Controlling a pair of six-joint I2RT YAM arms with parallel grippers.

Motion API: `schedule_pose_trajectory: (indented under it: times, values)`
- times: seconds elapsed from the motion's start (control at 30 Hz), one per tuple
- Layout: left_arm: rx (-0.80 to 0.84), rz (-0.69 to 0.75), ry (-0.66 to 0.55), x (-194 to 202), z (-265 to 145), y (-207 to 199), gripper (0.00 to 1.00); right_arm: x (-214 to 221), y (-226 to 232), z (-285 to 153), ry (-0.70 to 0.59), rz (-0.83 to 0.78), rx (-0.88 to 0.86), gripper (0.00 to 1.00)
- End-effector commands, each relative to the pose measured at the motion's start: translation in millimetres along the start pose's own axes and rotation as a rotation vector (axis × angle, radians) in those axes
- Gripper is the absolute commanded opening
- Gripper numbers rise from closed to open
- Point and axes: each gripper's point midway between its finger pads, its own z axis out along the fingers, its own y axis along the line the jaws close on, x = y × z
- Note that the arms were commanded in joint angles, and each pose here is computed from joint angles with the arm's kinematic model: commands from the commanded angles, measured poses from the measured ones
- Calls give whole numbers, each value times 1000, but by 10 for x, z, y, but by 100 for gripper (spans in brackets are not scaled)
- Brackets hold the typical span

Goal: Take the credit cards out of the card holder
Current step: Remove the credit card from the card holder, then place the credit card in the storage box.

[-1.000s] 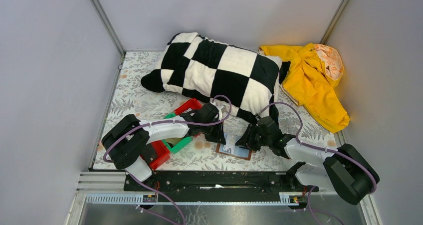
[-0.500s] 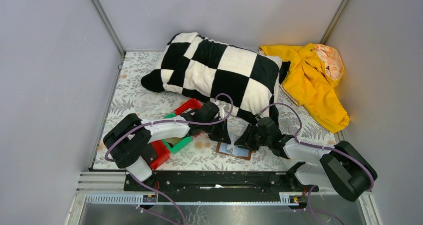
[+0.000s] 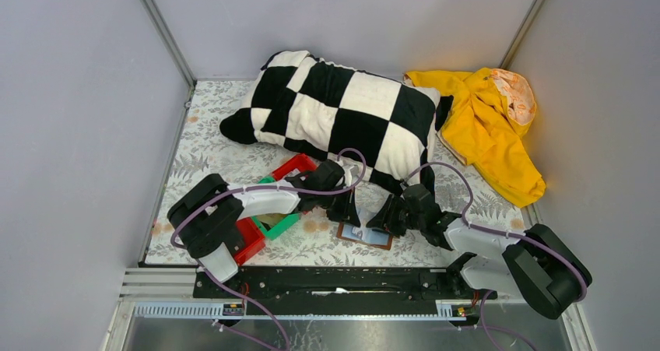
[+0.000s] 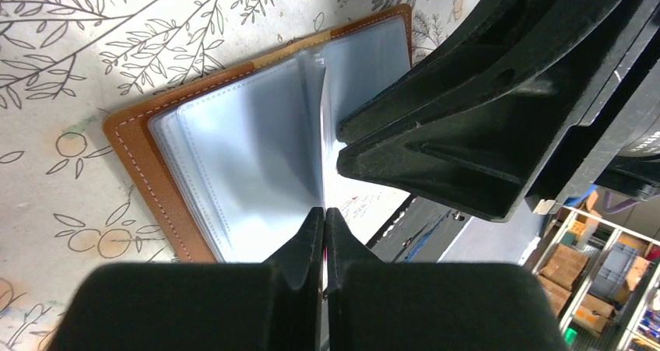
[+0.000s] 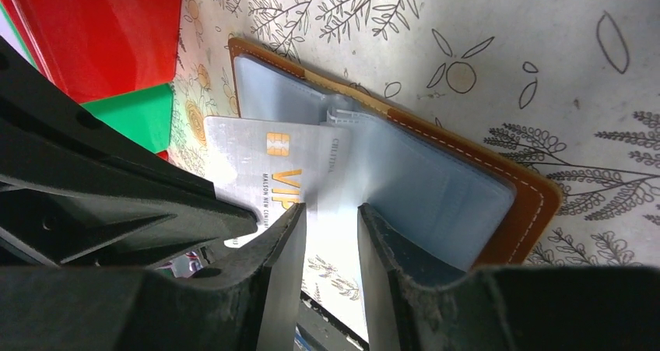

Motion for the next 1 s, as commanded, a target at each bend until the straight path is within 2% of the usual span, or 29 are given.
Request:
schedule_pose_trajectory:
  times: [0.0,0.13,0.27,0.37,0.5,0.63,0.77,0.97]
  values:
    - [-28,74,-52,-217,-91,-80,0,116,-240,-31,28,-2,89,38]
    - [-87,112,-74,-307,-370,-109,0,105,-259,-68,14,-10,99,40]
    - [-150,123,-172,-551,-843,-176,0,78,-257,-99,9,-34,118,40]
    - [-168,69,-290,-804,-1227,-181,0,41,-239,-121,-8,-42,120,41]
    - [-239,-108,-494,-1114,-1645,109,0,12,-218,-126,-21,-43,116,44]
    - [-304,-289,-631,-1269,-1759,508,0,-16,-169,-116,-9,-86,118,48]
    - [-323,-412,-741,-1351,-1746,760,0,-62,-131,-144,-26,-94,121,49]
    - [-367,-491,-766,-1275,-1658,1026,0,-58,-178,-221,-44,-84,140,50]
